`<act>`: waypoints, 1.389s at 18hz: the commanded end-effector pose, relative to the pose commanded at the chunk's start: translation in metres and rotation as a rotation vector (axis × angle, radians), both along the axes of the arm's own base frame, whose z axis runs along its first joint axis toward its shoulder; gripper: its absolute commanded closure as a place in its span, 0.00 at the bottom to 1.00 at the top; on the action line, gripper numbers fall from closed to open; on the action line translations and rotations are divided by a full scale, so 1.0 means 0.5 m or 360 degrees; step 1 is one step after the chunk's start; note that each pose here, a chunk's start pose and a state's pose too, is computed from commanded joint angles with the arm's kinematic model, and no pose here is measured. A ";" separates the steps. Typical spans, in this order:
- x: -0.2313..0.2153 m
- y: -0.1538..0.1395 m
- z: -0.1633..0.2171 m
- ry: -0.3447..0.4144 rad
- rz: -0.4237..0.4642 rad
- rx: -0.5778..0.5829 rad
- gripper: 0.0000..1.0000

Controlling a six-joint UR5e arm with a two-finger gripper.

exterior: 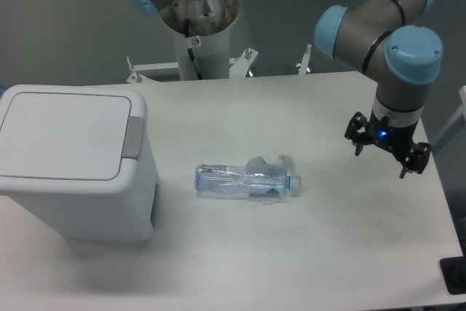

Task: Open the trash can
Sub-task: 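Move the open gripper over the bottle toward the white trash can lid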

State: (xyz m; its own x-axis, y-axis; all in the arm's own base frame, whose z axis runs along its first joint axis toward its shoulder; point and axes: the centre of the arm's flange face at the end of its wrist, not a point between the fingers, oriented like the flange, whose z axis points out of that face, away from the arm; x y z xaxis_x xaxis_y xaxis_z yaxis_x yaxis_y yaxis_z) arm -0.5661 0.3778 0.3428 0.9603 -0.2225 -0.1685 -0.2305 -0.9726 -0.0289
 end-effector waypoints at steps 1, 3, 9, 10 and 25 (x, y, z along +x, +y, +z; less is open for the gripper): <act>0.000 -0.002 0.002 0.0000 0.0002 0.0000 0.00; 0.007 -0.008 0.010 0.0000 0.0006 -0.0005 0.00; 0.053 0.009 0.022 -0.0109 0.0161 0.0309 0.00; 0.058 0.007 0.048 -0.0095 0.0229 0.0345 0.00; 0.258 0.157 0.219 -0.0551 0.0607 0.0969 0.00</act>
